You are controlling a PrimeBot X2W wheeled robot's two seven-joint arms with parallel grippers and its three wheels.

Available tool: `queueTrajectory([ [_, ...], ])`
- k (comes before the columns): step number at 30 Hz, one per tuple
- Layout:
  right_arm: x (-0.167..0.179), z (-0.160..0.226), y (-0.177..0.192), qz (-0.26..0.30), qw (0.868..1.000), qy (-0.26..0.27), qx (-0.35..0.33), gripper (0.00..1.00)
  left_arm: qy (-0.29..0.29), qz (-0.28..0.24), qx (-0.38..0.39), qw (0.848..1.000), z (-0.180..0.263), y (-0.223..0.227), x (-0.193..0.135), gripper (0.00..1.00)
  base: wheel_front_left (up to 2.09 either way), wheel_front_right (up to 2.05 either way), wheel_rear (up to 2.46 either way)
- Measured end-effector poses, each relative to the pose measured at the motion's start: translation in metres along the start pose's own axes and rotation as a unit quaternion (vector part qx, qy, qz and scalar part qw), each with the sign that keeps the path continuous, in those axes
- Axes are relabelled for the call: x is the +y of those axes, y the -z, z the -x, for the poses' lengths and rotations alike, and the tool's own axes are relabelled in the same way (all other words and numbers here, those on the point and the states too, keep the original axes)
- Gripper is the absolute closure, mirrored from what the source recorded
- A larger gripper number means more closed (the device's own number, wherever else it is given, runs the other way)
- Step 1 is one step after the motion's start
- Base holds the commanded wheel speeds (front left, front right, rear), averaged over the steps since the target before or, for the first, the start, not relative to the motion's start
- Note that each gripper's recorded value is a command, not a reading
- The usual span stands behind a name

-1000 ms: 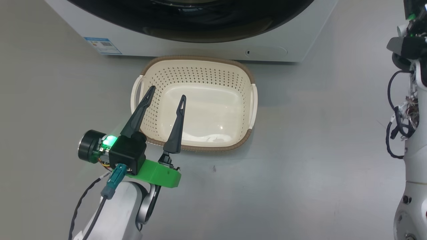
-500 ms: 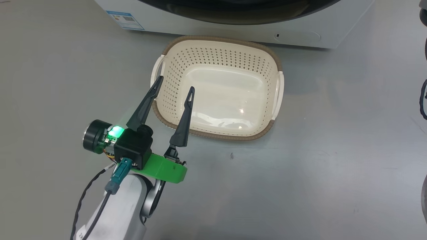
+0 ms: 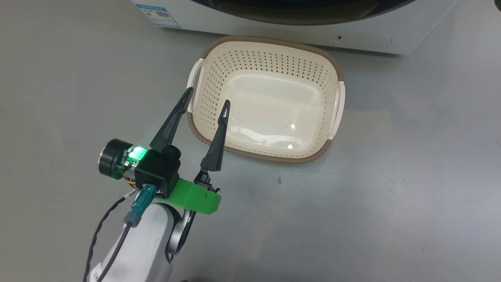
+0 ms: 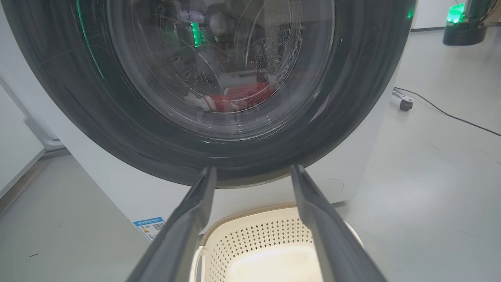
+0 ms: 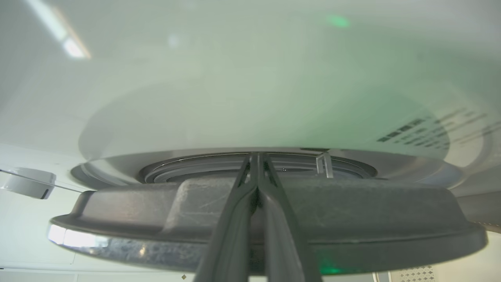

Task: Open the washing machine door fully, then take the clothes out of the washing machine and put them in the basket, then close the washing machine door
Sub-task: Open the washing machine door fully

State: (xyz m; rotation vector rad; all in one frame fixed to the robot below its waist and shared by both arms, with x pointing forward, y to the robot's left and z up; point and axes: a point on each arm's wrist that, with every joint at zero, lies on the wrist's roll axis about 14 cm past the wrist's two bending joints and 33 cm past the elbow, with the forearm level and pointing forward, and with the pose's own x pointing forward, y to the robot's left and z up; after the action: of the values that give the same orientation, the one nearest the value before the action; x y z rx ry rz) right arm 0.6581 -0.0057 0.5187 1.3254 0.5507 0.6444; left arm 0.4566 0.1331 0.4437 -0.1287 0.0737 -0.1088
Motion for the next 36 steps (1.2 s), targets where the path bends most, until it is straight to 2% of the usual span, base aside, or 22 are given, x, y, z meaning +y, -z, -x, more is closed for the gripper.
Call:
queueTrajectory([
  [21, 0.000, 0.015, 0.020, -0.027, 0.997, -0.003, 0.072, 1.00, 0.008, 0.007, -0.010, 1.000, -0.001, -0.008, -0.010, 0.00, 0.00, 0.00, 0.00],
  [36, 0.001, 0.034, 0.058, -0.046, 0.990, -0.008, 0.131, 1.00, 0.014, 0.009, -0.027, 0.999, 0.002, -0.022, -0.017, 0.00, 0.00, 0.00, 0.00],
])
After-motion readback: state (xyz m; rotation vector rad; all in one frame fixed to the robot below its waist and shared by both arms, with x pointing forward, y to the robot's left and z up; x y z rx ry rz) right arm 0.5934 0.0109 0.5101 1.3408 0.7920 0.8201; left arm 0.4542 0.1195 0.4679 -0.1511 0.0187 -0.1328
